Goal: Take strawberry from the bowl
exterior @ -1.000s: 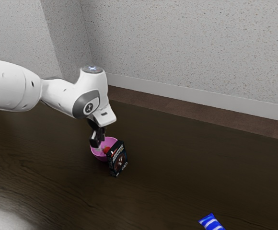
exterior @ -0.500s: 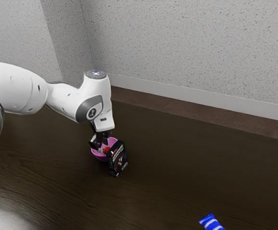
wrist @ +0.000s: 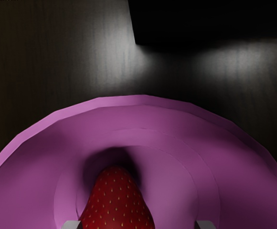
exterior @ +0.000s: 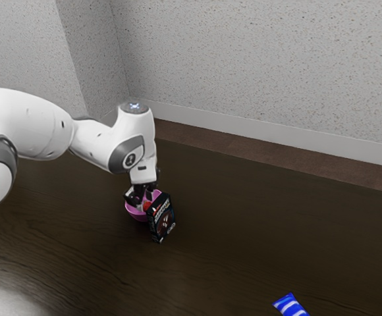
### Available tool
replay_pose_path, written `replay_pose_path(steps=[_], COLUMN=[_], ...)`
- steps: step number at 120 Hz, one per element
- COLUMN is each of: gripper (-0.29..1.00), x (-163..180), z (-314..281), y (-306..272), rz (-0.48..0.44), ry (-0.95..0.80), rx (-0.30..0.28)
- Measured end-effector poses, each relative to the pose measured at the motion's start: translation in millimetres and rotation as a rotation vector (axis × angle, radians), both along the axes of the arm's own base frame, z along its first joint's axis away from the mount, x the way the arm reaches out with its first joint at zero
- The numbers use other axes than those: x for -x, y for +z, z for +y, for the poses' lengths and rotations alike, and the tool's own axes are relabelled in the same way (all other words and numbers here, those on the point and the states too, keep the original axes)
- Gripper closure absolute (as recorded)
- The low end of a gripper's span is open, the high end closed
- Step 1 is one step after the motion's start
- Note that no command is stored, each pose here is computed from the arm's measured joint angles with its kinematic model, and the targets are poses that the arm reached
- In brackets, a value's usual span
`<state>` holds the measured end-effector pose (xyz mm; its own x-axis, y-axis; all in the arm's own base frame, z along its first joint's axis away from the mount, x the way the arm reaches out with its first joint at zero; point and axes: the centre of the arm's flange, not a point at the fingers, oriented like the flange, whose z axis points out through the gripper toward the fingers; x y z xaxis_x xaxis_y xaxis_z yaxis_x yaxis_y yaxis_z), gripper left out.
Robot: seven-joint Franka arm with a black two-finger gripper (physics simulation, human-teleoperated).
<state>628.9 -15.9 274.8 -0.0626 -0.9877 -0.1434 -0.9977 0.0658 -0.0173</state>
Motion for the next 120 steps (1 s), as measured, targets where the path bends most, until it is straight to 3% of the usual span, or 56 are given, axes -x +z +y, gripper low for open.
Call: replay_pose_path(steps=[91, 120], gripper=[0.43, 0.63], x=[-4, -6], z=[2, 3], y=[-22, -23], rz=[0.015, 0.007], ry=[-0.060, -0.054], rx=[0.008, 0.022])
